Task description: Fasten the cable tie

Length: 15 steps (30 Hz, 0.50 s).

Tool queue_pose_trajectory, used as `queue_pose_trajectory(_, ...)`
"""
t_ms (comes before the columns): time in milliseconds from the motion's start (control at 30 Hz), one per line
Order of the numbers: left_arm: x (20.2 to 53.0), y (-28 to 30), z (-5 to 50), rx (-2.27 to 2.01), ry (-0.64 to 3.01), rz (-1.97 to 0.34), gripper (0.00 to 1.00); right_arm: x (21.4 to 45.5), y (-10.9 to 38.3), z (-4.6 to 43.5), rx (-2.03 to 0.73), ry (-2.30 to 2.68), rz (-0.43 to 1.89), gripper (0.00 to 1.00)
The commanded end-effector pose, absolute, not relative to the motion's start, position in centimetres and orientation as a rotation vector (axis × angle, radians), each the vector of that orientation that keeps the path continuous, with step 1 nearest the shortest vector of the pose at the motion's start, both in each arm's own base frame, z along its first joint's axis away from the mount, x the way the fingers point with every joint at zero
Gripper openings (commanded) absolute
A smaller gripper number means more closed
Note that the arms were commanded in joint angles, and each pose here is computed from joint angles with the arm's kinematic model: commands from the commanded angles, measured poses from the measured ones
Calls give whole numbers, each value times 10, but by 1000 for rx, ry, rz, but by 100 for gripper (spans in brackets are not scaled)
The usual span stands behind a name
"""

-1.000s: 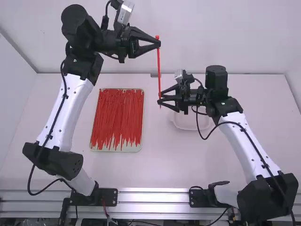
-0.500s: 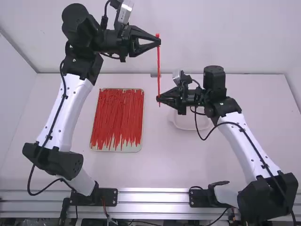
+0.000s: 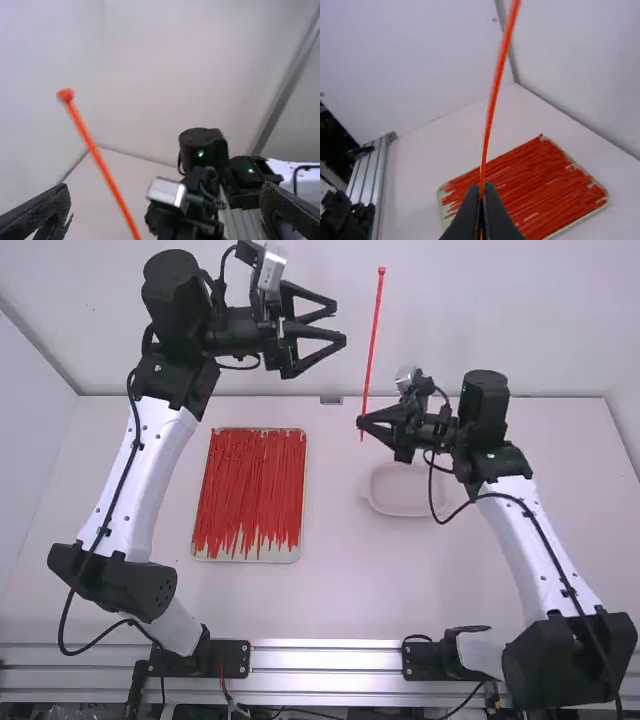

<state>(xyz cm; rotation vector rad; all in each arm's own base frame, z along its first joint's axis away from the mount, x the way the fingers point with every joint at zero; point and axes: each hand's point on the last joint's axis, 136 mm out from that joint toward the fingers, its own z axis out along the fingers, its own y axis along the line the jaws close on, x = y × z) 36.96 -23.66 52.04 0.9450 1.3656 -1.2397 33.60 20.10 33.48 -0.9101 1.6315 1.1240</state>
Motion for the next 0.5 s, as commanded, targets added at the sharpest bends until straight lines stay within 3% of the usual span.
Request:
queue_pose_trajectory(0, 377, -233, 528, 920, 1339, -1148, 99, 340, 193, 367, -897, 1578, 1065, 0)
queue_pose_trajectory(233, 402, -225, 524, 788, 1407, -1050, 99, 386, 162, 374, -677, 1699, 759, 0)
queue_pose_trajectory(467, 413, -218, 526, 733, 1412, -999, 99, 424, 117, 350, -348, 1886, 360, 0)
